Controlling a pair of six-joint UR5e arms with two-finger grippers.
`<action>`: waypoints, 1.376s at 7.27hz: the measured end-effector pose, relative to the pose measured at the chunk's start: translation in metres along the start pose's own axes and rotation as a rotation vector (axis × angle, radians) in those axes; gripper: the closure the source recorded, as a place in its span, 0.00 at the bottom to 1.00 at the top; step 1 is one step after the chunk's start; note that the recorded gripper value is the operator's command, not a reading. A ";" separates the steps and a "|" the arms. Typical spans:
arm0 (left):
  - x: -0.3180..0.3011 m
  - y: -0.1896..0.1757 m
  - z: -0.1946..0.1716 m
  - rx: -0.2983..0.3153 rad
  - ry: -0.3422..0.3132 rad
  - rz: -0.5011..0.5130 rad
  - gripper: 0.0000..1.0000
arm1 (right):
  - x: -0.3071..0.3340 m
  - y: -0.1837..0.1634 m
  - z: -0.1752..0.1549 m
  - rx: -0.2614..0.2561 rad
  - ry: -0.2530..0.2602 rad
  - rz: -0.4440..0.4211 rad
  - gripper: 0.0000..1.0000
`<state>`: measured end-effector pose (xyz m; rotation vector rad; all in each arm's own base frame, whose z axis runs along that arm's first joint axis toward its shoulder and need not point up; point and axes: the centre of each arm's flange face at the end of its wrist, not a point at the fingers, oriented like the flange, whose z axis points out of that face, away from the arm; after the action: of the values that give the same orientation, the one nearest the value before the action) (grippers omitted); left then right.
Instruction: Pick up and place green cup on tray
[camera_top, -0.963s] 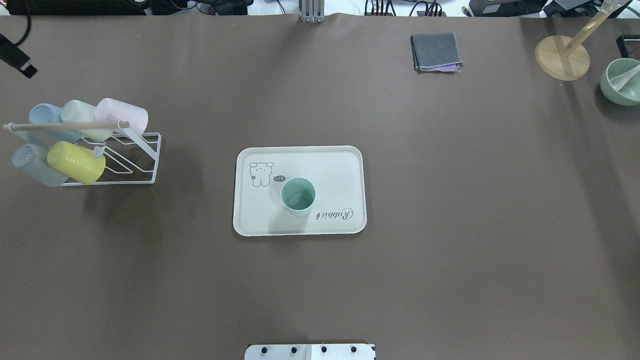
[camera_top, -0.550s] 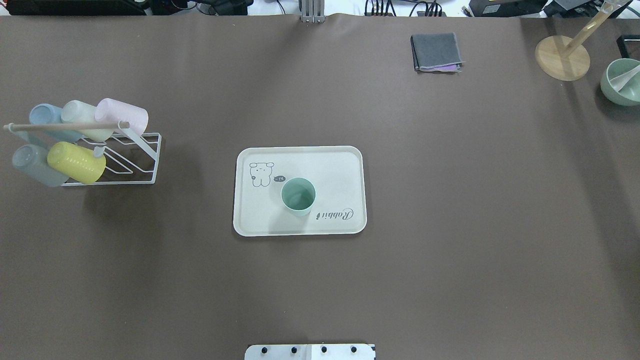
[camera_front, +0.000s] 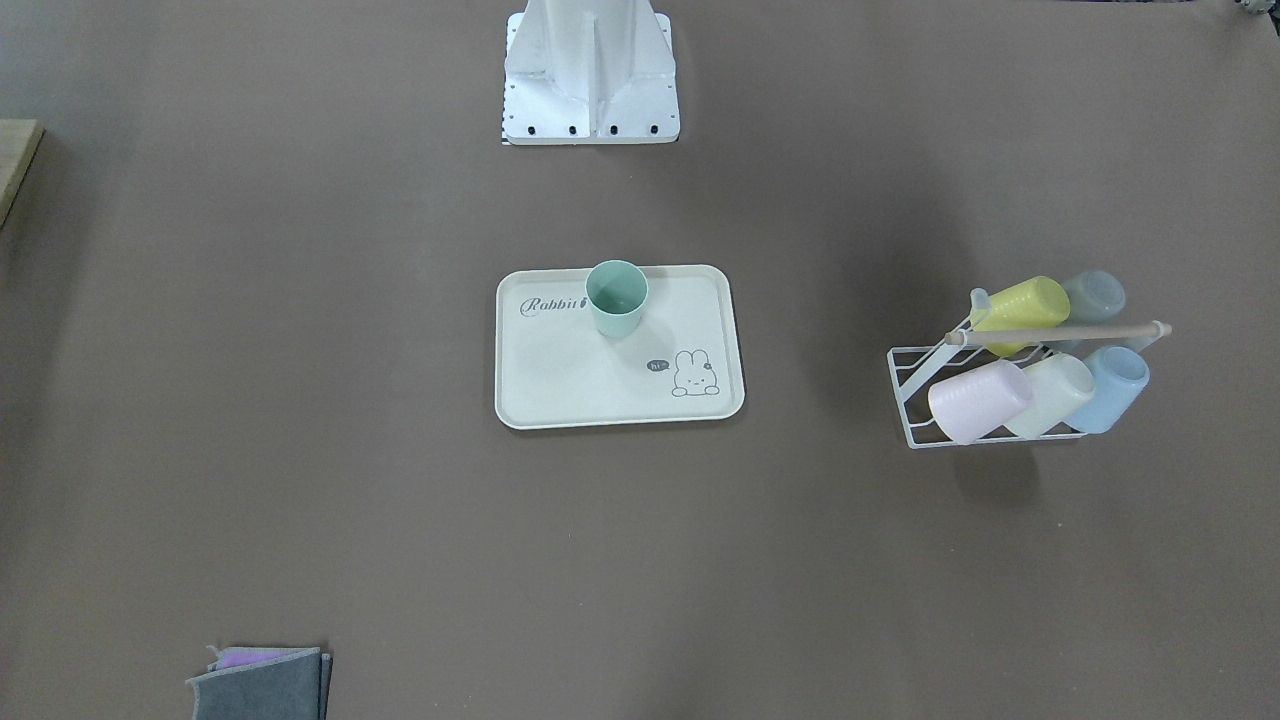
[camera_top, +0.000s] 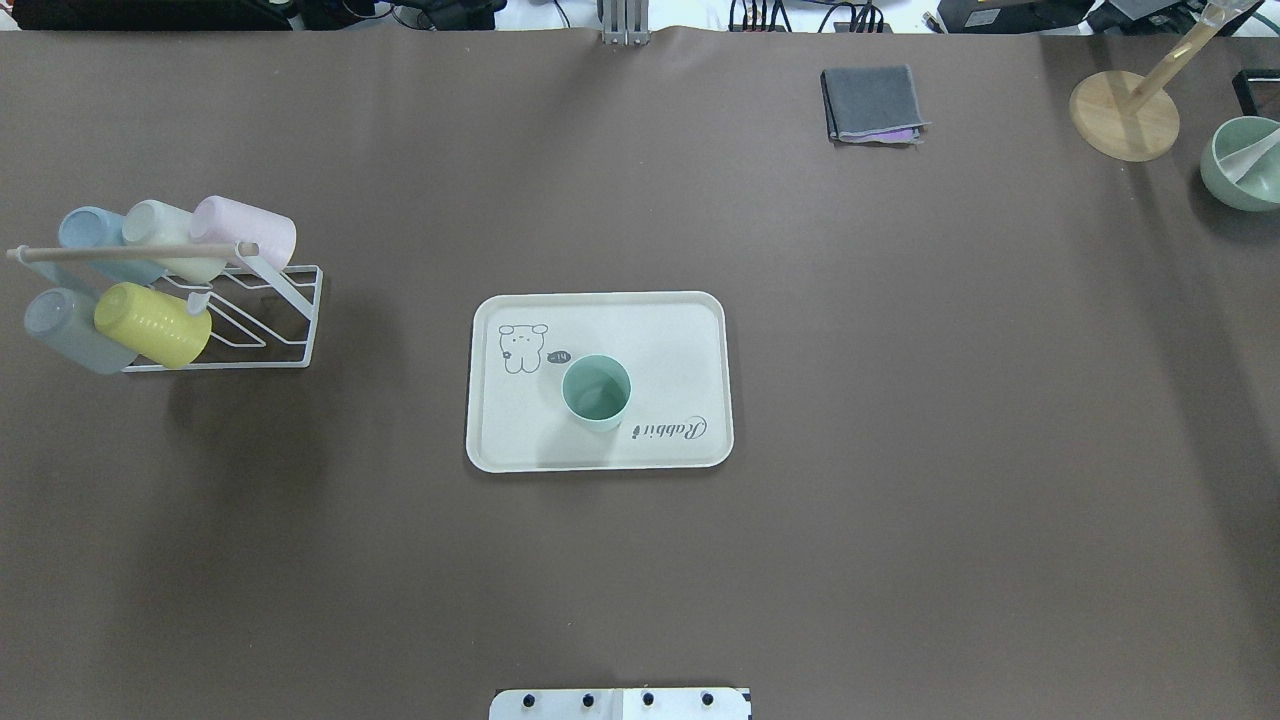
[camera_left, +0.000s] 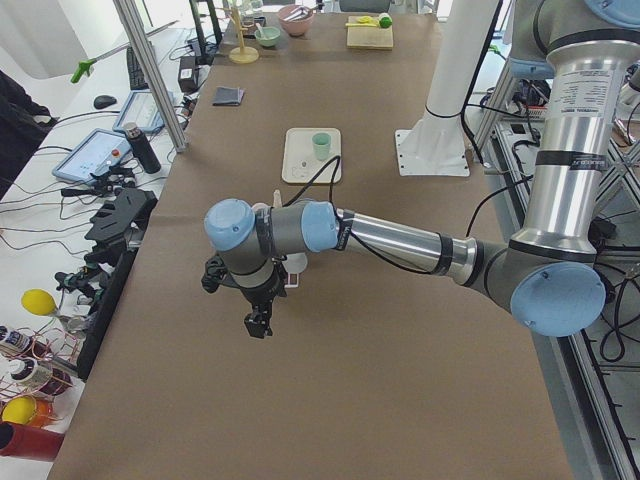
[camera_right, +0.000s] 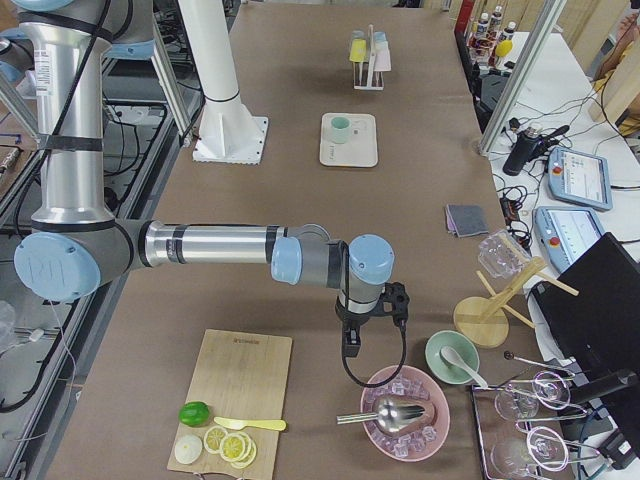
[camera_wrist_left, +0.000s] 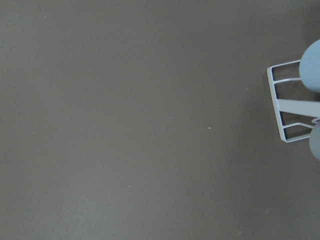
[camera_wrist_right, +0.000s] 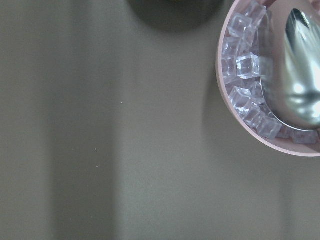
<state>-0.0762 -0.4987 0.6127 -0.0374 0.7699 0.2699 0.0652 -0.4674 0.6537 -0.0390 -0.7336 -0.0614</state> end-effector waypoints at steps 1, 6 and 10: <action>-0.012 0.006 0.014 -0.016 0.008 -0.008 0.02 | 0.000 0.000 0.000 0.000 0.000 0.000 0.00; -0.040 0.004 0.042 0.032 -0.014 0.048 0.02 | -0.001 0.000 0.000 0.001 -0.001 -0.001 0.00; -0.037 0.003 0.039 0.050 -0.023 0.067 0.02 | -0.001 0.000 0.000 0.001 -0.001 -0.001 0.00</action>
<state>-0.0755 -0.4991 0.6665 0.0385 0.7556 0.3147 0.0651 -0.4674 0.6530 -0.0376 -0.7351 -0.0618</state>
